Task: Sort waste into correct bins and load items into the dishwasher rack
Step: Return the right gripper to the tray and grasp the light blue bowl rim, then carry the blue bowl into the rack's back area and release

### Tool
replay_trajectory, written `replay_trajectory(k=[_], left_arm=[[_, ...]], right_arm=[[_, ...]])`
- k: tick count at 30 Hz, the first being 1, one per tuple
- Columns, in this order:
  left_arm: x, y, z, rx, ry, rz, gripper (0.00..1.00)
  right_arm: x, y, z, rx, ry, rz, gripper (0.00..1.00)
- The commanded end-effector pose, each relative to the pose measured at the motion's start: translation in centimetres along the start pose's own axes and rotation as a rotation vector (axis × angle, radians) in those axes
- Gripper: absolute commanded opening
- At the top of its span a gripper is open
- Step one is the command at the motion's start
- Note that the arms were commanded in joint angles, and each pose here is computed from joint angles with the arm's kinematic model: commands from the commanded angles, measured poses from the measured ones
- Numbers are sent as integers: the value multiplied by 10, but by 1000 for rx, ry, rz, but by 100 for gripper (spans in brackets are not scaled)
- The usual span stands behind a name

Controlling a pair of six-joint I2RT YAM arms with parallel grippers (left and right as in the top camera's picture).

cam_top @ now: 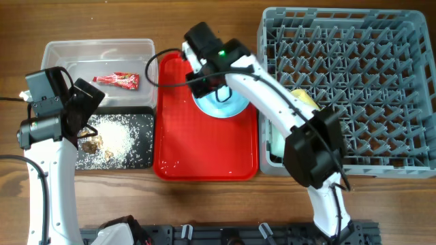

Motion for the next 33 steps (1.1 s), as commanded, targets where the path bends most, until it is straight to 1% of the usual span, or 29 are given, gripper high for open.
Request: replay_trajectory(k=[1,4,11,16,17,20,21,22,24,26,28,30,32,33], left_arm=[[0,4,5,-19,-10,-5,100],[0,4,5,-19,-10,-5,100],[0,4,5,-19,-10,-5,100],[0,4,5,-19,-10,-5,100],[0,4,5,-19,-10,-5,100],[0,4,5,-19,-10,-5,100],[0,4,5,-19,-10,-5,100],[0,4,5,-19,-10,-5,100],[0,4,5,-19,-10,-5,100],[0,4,5,-19,-10,-5,100],[0,4,5,-19,-10,-5,100],[0,4,5,-19,-10,-5,100],[0,4,5,-19,-10,-5,100],[0,4,5,-19,-10,-5,100]], right_arm=[[-10,-26,-12,26,-8,-71,24],[-25,-40,-17,15,-7,-152,26],[-27,-47,-16,11,-6,-158,29],[-35,-67,-35,41,-9,-166,27],[-37,-69,-38,48,-10,-172,25],[-37,-66,-34,39,-7,-183,4],[-31,-56,-26,26,-7,-162,4],[-20,-35,-13,-3,-5,-116,4],[4,39,27,-163,9,3,4],[8,102,46,-291,6,104,4],[-3,172,52,-401,-10,268,4],[-31,225,48,-462,-39,468,4],[-69,258,42,-493,-66,704,4],[-82,266,39,-506,-70,778,4]])
Point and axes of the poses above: each gripper's point midway between its finger pads, its own y axis back along the fingers, its own x axis along the line the jaws close on, z = x × y, the point moved 3 cm from there along y, back along the fingers, and after that the axes turned 5 degrees about -y, right-handed, at the moved point
